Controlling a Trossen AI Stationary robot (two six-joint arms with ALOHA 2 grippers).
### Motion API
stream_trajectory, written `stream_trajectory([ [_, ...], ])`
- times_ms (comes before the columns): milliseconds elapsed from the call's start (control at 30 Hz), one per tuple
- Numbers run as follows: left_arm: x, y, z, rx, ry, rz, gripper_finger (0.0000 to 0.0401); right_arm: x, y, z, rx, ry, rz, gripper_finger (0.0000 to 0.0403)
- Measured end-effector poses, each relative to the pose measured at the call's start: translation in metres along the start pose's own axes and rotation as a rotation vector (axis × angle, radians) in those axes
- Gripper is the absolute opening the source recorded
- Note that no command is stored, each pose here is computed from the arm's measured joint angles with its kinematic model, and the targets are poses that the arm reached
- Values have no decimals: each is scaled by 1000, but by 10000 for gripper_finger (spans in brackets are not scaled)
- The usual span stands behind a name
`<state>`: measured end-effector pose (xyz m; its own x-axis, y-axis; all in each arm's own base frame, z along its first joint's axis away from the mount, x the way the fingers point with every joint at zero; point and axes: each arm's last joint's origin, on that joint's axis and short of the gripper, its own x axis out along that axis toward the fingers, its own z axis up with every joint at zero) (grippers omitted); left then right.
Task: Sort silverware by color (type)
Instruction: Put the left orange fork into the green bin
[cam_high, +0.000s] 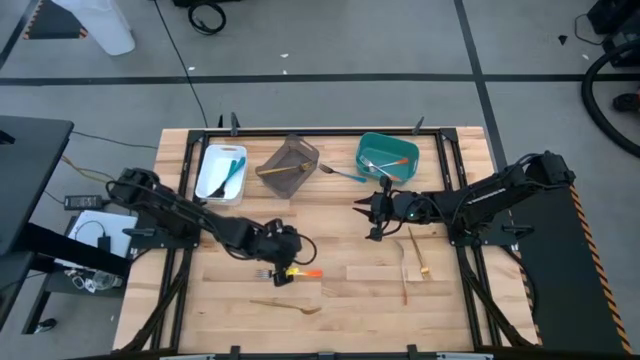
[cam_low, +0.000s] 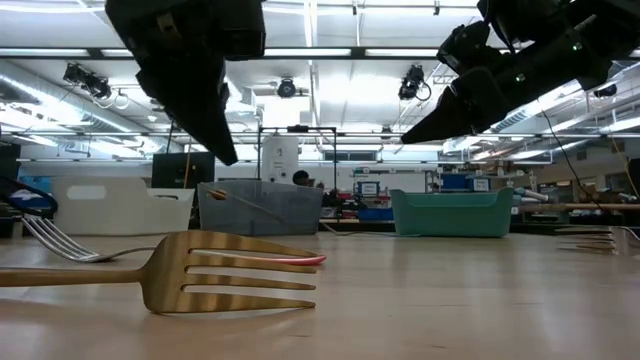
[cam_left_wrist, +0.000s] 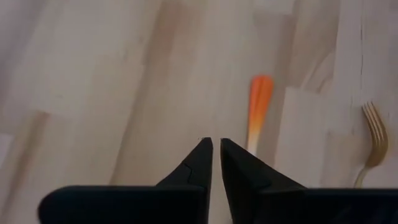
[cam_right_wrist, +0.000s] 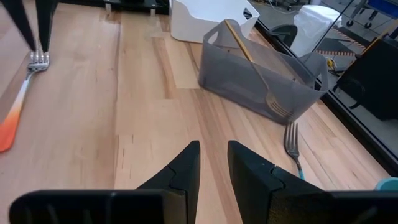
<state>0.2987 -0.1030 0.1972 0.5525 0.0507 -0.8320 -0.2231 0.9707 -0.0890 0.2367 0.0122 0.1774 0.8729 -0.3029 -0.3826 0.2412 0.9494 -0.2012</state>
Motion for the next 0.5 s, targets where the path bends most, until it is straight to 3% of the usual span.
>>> stream_trajectory([
  [300, 9, -19, -13, -24, 133, -93, 129, 0, 0, 0, 2, 1, -6, 93],
  [500, 9, -27, -19, -55, 142, -90, 142, 0, 0, 0, -13, 1, -12, 93],
])
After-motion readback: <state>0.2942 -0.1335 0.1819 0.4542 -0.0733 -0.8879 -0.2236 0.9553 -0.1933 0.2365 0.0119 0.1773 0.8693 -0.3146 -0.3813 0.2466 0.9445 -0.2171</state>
